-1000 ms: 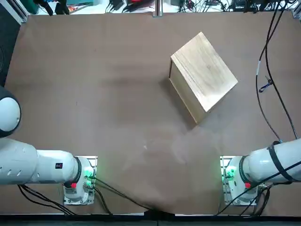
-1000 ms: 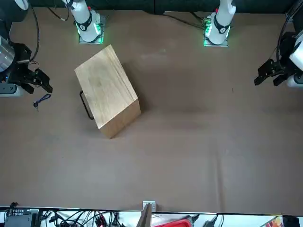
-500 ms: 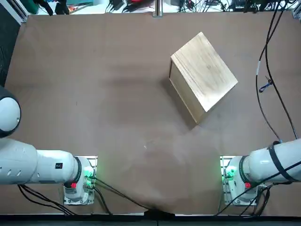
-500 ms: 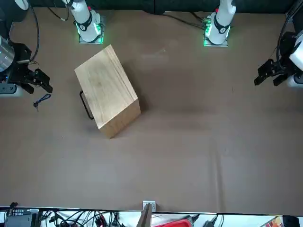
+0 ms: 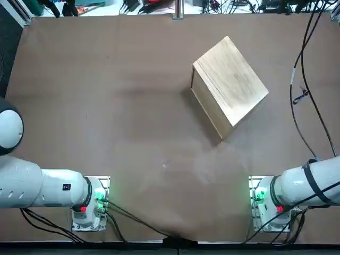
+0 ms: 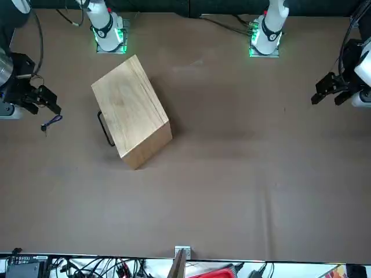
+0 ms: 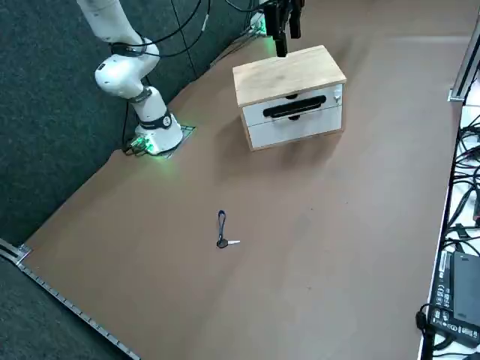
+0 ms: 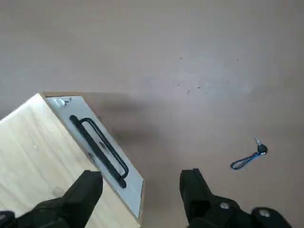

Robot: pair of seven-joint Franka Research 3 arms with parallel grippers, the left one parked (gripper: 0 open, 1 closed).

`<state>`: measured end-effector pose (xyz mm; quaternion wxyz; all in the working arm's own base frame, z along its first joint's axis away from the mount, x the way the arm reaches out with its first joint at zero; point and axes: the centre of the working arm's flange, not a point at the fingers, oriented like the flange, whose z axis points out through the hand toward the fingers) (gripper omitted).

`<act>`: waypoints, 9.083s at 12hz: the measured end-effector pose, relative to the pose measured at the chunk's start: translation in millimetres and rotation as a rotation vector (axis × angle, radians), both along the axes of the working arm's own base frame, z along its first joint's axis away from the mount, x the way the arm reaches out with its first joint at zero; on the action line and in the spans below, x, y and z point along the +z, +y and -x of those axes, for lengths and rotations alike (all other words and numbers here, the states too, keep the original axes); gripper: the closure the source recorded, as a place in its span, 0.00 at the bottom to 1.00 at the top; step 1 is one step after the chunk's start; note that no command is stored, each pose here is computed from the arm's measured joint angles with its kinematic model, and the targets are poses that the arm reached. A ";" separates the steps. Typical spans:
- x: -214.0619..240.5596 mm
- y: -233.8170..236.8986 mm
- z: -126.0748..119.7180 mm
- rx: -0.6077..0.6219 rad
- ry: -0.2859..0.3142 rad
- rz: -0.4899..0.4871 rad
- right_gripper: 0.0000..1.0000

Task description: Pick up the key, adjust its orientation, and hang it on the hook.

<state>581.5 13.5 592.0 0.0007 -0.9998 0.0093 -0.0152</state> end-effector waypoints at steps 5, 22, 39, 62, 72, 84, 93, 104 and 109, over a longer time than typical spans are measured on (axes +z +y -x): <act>-3.2 -24.1 0.5 -0.113 0.009 -0.002 0.00; -75.0 -222.4 63.9 -0.812 0.050 -0.009 0.00; -224.7 -278.0 125.0 -1.181 0.036 -0.015 0.01; -394.9 -272.6 137.0 -1.144 0.085 -0.018 0.01; -405.5 -273.2 136.5 -1.131 0.069 -0.019 0.03; -397.4 -270.4 132.4 -1.110 0.060 -0.023 0.96; -278.0 -234.0 95.3 -0.927 0.076 -0.015 0.96; -211.7 -156.9 26.3 -0.504 0.104 -0.012 0.96; -223.6 -123.4 1.2 -0.249 0.109 -0.016 0.96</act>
